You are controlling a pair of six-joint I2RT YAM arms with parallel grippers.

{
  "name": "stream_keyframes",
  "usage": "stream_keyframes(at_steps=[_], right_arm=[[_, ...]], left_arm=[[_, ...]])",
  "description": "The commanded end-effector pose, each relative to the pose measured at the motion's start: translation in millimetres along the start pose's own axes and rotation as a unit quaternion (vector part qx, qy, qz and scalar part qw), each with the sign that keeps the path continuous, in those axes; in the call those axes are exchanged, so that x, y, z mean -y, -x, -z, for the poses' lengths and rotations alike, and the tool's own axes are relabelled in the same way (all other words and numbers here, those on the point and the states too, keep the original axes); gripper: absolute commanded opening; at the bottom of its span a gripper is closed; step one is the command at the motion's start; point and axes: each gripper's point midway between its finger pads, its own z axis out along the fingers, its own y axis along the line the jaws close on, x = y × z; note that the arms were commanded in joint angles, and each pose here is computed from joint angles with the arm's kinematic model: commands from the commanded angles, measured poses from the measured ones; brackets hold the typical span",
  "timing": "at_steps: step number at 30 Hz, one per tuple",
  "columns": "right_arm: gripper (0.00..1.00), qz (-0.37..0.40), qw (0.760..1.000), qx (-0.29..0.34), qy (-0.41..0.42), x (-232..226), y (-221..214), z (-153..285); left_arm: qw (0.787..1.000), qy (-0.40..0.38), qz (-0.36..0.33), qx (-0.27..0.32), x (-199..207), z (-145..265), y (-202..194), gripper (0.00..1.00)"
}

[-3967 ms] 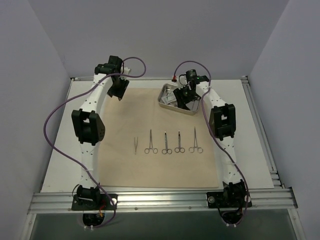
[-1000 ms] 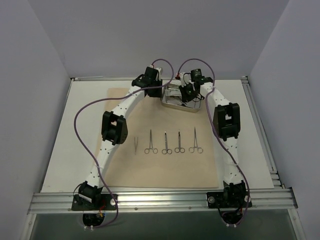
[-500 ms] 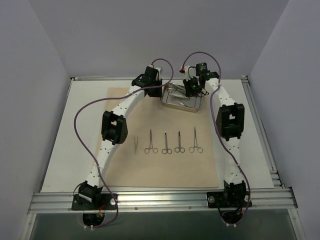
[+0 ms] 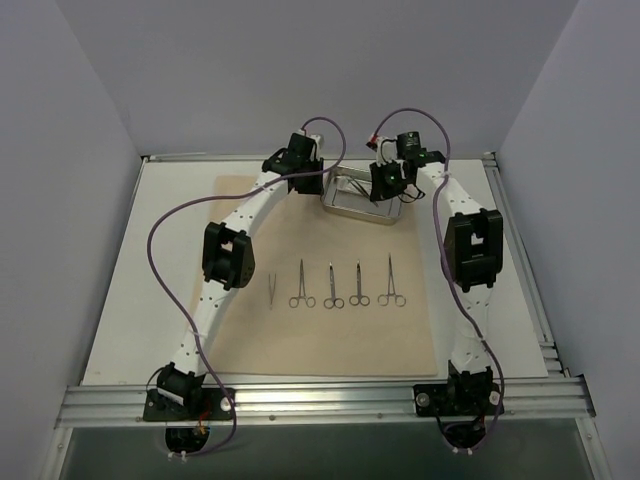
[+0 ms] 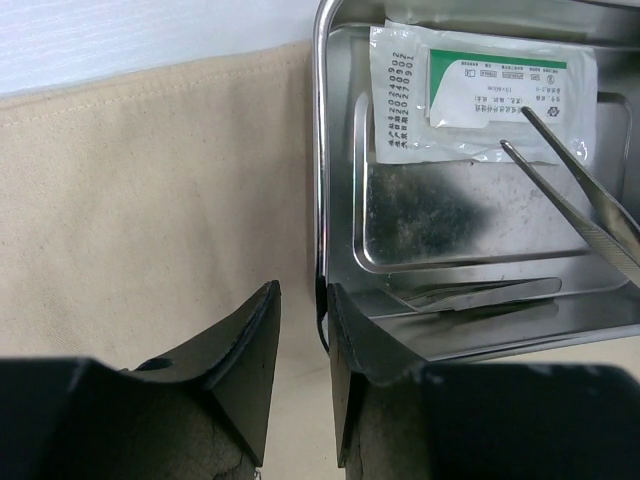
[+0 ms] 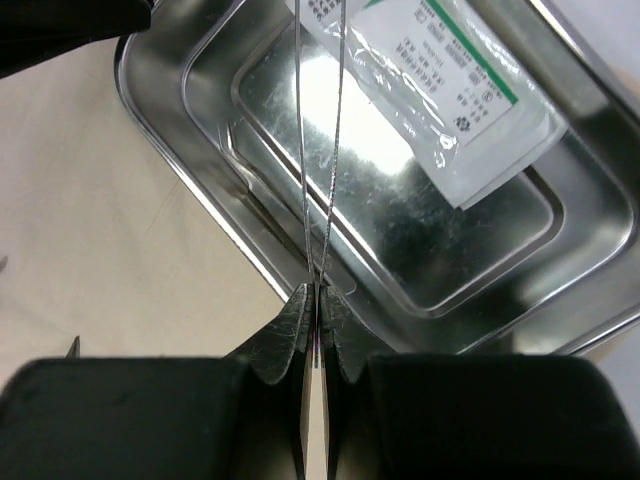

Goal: Open and lay out the surgical kit
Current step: Pick up the medical item from the container, then place the medical item in the surgical kit.

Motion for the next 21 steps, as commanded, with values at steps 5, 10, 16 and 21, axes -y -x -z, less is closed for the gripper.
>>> stream_keyframes(at_steps=[5,10,16,21], right_arm=[[0.00,-0.063,0.990,0.118,-0.043,-13.6,45.7,44.9],[0.00,-0.112,0.973,0.188,-0.081,-25.3,69.3,63.6],[0.00,-0.149,0.954,0.240,-0.101,-72.1,79.2,73.4],[0.00,-0.196,0.936,0.269,-0.113,-145.7,78.0,77.2]], left_arm=[[0.997,-0.020,-0.017,0.075,11.6,52.2,62.9,0.34],[0.996,-0.003,-0.019,0.082,-4.2,78.0,76.9,0.34],[0.995,0.052,-0.011,0.082,-53.4,128.4,92.2,0.33],[0.985,0.140,0.002,0.098,-120.8,192.2,106.3,0.33]])
